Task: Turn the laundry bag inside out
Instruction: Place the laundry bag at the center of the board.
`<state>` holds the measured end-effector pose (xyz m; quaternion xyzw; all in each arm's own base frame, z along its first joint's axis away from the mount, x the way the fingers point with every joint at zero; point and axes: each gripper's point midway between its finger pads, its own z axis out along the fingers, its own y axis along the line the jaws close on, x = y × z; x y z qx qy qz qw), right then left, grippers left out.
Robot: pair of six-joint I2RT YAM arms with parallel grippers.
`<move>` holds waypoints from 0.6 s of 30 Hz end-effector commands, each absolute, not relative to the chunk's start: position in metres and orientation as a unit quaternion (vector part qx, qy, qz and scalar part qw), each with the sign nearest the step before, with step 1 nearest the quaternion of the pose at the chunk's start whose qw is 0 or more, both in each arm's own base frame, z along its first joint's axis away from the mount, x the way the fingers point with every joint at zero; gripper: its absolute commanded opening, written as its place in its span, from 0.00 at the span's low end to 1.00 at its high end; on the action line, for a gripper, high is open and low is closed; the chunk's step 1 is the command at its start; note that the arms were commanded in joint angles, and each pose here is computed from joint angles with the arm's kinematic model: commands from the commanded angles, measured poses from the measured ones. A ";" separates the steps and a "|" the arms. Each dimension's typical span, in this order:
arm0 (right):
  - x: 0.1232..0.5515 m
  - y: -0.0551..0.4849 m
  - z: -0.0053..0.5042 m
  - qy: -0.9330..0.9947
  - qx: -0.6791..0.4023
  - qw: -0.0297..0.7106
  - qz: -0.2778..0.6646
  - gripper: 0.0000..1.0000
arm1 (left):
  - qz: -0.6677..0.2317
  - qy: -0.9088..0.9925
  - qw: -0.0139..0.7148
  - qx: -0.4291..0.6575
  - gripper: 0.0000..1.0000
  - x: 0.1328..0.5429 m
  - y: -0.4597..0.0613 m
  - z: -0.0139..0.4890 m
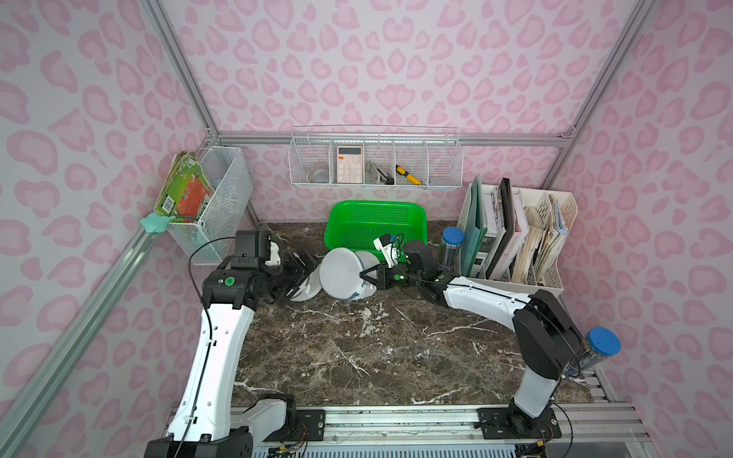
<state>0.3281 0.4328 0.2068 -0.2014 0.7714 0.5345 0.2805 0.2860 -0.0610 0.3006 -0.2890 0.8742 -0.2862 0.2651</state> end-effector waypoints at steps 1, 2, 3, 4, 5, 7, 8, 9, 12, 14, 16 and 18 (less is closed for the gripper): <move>0.333 0.448 0.231 0.725 -0.174 0.264 0.612 0.00 | -0.271 0.881 0.265 -0.284 0.99 0.279 -0.056 0.298; 0.336 0.450 0.229 0.721 -0.165 0.257 0.622 0.00 | -0.270 0.882 0.262 -0.284 0.99 0.277 -0.056 0.296; 0.339 0.451 0.226 0.716 -0.152 0.250 0.634 0.00 | -0.272 0.882 0.261 -0.284 0.99 0.276 -0.057 0.296; 0.343 0.450 0.222 0.712 -0.140 0.245 0.643 0.00 | -0.274 0.881 0.259 -0.285 0.99 0.275 -0.057 0.295; 0.347 0.448 0.217 0.712 -0.128 0.242 0.647 0.00 | -0.276 0.881 0.258 -0.285 0.99 0.274 -0.058 0.293; 0.354 0.440 0.208 0.710 -0.102 0.239 0.654 0.00 | -0.280 0.881 0.255 -0.284 0.99 0.272 -0.060 0.292; 0.356 0.437 0.204 0.713 -0.097 0.240 0.652 0.00 | -0.282 0.880 0.255 -0.284 0.99 0.272 -0.060 0.291; 0.359 0.433 0.198 0.719 -0.092 0.242 0.645 0.00 | -0.284 0.880 0.254 -0.283 0.99 0.272 -0.061 0.290; 0.366 0.422 0.182 0.745 -0.088 0.252 0.611 0.20 | -0.284 0.881 0.253 -0.281 0.99 0.272 -0.061 0.288; 0.373 0.411 0.172 0.769 -0.074 0.262 0.579 0.44 | -0.279 0.883 0.252 -0.283 0.99 0.272 -0.060 0.286; 0.376 0.399 0.164 0.787 -0.067 0.269 0.551 0.93 | -0.275 0.884 0.250 -0.283 0.99 0.272 -0.059 0.283; 0.377 0.389 0.160 0.796 -0.061 0.276 0.535 1.00 | -0.274 0.885 0.249 -0.282 0.99 0.272 -0.059 0.281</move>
